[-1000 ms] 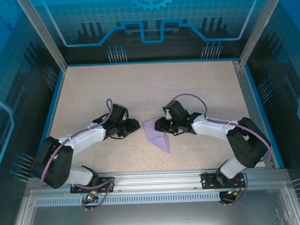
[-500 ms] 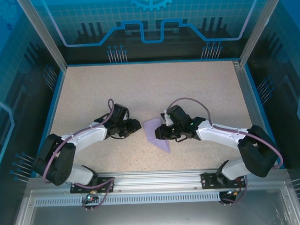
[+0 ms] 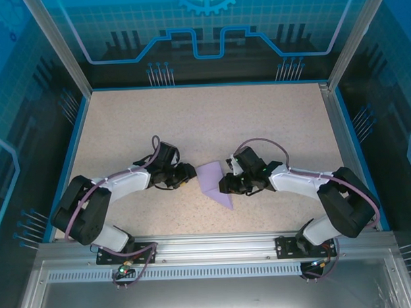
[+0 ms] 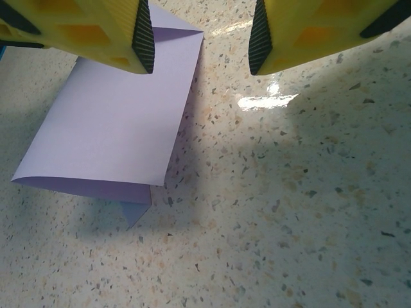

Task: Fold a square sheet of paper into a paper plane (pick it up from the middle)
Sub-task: Perform the fifth fold on the wing at the bottom-center of the table.

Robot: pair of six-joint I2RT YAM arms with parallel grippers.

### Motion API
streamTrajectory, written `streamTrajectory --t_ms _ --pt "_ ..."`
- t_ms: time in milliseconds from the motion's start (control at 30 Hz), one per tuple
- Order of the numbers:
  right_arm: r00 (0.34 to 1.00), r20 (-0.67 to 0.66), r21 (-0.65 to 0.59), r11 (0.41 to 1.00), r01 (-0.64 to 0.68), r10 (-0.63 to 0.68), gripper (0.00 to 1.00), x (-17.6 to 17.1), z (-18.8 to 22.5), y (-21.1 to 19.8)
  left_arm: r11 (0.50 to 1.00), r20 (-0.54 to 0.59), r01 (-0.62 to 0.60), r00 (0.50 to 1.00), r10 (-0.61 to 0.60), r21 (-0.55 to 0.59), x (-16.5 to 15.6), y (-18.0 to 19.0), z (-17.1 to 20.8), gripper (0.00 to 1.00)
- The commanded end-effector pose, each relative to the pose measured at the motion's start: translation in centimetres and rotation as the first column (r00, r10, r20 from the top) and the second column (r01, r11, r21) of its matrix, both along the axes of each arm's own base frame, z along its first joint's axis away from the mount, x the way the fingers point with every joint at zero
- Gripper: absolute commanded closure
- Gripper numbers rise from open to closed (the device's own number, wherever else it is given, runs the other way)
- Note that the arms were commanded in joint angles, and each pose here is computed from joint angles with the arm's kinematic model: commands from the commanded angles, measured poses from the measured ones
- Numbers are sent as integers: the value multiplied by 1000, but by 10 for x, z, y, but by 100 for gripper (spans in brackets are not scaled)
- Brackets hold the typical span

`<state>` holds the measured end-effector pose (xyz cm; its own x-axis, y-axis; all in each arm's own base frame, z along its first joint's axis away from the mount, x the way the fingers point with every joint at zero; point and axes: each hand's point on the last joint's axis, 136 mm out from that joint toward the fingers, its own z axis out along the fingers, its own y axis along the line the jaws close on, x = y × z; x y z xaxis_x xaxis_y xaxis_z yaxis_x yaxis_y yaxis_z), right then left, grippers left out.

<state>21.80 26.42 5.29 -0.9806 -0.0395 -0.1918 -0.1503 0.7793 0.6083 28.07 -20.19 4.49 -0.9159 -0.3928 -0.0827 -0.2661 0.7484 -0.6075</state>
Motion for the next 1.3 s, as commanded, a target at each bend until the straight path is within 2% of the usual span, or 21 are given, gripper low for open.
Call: streamTrajectory --t_ms 0,267,367,600,767,967,1267 --pt "999 54 33 999 -2 0 72 1 18 -3 999 3 10 1000 -10 -30 4 -7 8 53" --pt "993 89 134 987 -87 76 74 -5 39 18 1000 -2 -7 1000 7 -26 3 -5 4 53" --pt "994 59 82 992 -100 95 76 -6 24 21 1000 2 -7 1000 7 -28 4 -5 6 53" --pt "1000 1 17 999 -27 27 78 7 -14 0 999 14 6 1000 -6 -46 6 -9 10 52" --pt "999 -52 51 999 3 -1 78 10 -34 -12 997 16 19 1000 -18 -73 9 -15 12 52" --pt "995 -99 35 999 30 -27 77 10 -56 -22 994 8 48 999 -47 -99 13 -25 12 51" --pt "988 -144 78 995 66 -54 77 6 -69 -26 989 -26 52 998 -56 -139 16 -35 8 50"
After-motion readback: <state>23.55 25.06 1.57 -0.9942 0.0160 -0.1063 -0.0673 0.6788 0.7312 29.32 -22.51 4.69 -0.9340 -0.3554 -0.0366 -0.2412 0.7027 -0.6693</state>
